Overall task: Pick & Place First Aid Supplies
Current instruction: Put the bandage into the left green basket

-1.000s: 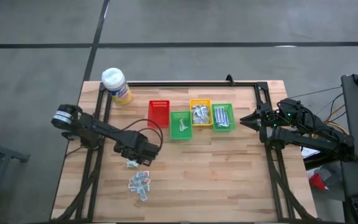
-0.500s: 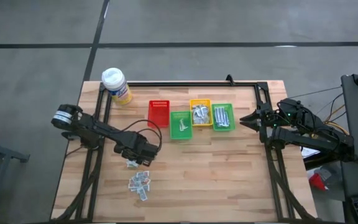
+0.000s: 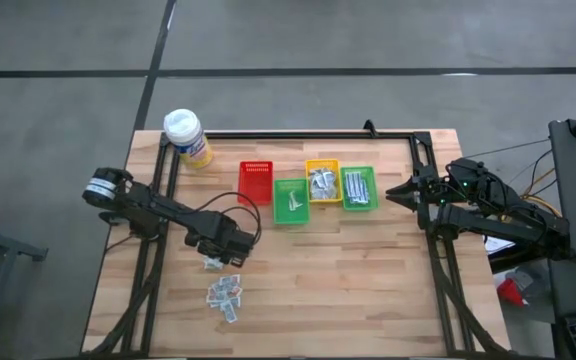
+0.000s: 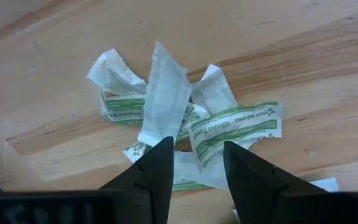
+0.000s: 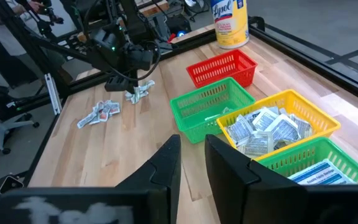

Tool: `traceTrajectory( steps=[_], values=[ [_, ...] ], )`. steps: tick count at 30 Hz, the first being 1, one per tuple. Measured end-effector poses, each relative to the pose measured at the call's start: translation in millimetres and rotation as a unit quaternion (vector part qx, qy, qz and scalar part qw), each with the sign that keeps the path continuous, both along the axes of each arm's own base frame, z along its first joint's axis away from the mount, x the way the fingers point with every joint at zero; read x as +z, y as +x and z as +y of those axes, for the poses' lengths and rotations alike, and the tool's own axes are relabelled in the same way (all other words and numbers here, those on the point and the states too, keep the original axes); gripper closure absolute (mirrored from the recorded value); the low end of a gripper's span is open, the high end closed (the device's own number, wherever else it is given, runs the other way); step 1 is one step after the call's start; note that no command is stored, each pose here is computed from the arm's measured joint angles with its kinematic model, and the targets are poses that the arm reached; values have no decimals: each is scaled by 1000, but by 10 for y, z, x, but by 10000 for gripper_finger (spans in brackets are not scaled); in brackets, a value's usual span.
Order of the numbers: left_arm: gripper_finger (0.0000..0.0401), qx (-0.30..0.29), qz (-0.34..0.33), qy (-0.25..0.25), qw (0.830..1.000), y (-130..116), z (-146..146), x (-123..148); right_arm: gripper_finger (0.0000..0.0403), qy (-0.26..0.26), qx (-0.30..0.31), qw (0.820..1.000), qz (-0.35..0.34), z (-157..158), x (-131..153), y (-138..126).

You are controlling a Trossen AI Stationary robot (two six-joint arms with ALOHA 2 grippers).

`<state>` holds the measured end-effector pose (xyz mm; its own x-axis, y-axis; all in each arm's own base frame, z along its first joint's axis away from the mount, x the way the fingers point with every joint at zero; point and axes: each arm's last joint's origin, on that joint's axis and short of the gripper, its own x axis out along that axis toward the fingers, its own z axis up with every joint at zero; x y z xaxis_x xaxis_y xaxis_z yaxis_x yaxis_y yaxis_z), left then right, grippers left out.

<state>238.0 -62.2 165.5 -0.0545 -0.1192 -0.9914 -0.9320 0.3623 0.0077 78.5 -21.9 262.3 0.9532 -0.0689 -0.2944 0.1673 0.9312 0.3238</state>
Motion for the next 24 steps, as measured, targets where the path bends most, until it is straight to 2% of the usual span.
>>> traceTrajectory(
  steps=[14, 24],
  values=[
    [261, 1, -6, 10, 1000, 8, 7, -2, 316, 0, 0, 1000, 0, 0, 0, 0],
    [326, 1, -8, 10, 1000, 12, 6, -2, 322, 0, 0, 1000, 0, 0, 0, 0]
  ],
)
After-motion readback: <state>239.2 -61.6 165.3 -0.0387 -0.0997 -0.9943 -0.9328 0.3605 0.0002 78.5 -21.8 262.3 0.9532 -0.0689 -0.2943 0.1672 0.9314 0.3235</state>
